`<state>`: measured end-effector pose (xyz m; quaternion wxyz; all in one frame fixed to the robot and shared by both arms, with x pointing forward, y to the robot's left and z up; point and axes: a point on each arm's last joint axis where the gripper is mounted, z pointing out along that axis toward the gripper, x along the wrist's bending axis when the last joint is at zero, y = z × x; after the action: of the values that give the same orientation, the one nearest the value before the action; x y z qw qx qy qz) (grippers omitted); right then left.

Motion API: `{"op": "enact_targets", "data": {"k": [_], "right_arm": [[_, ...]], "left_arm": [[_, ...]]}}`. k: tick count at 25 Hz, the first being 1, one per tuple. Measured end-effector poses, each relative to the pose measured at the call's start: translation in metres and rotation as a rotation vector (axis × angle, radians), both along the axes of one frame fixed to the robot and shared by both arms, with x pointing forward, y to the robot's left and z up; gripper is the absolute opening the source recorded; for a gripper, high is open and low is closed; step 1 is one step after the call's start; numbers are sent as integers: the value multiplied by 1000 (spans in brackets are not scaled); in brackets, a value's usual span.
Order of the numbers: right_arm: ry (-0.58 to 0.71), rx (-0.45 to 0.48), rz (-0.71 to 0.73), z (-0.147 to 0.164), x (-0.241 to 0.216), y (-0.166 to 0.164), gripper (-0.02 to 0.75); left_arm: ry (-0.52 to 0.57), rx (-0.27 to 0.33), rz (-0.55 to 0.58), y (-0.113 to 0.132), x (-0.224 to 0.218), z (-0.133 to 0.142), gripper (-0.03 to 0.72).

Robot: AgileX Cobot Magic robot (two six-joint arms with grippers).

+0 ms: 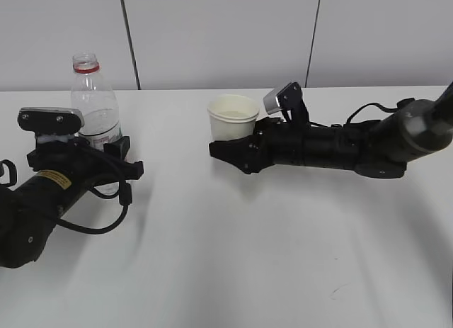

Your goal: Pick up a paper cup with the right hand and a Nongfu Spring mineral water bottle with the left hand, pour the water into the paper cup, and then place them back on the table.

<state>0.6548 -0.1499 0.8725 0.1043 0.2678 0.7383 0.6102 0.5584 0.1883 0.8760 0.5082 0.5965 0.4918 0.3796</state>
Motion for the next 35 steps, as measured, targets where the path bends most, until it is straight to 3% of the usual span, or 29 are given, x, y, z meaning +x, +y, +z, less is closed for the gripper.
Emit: {"op": "enact_targets", "data": {"k": [9,18,35], "right_arm": [[-6,35,-80,3,12,-40,528],[-23,-7,-152,-8,8,-73,528],[-52,-88,-516,-39,-16,-108,528]], "left_arm": [[0,0,-1,0,0,0,328],[0,0,-1,0,0,0,328],[0,0,-1,0,0,0,328]]}}
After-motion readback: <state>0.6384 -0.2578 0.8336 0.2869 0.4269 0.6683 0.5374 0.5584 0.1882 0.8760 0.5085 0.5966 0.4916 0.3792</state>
